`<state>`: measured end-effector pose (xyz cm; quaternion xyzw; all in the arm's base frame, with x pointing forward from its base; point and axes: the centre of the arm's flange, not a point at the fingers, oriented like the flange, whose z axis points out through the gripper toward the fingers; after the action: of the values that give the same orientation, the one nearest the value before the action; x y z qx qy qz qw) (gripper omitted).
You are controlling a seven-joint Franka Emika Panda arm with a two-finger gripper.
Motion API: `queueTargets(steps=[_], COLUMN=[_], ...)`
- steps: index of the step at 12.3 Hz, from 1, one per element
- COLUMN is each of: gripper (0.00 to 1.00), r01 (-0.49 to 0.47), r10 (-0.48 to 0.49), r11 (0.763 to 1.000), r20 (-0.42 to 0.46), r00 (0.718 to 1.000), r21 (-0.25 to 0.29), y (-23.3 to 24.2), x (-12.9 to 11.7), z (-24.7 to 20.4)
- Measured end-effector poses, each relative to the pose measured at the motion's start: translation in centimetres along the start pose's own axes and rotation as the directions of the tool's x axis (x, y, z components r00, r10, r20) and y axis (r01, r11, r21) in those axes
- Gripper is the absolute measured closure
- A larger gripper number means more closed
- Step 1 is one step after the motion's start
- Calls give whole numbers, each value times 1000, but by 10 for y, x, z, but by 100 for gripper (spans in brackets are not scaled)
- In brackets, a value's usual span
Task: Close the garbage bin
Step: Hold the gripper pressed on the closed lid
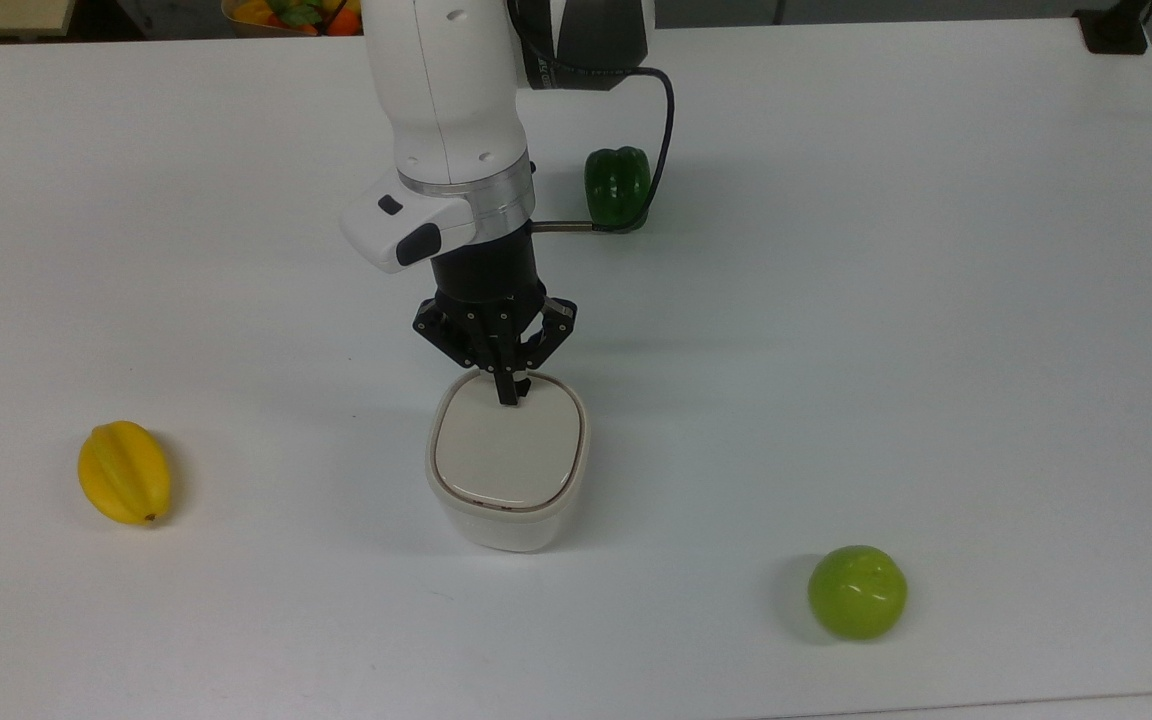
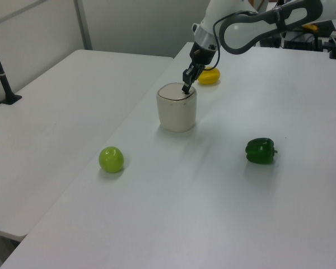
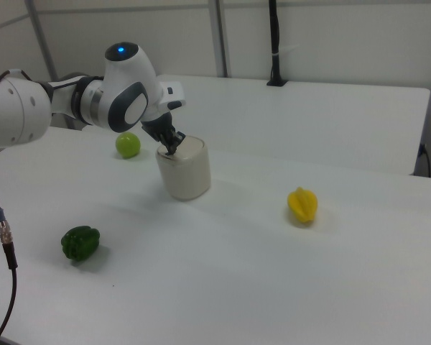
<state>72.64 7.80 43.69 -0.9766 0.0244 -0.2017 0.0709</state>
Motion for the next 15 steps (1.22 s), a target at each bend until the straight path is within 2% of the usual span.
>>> queueTargets(steps=[15], gripper=[100], r01=[22], r10=[-22], r11=[1000], r20=[-6], r00=[1000], r21=[-13], y=[-3], x=[1], z=[-3])
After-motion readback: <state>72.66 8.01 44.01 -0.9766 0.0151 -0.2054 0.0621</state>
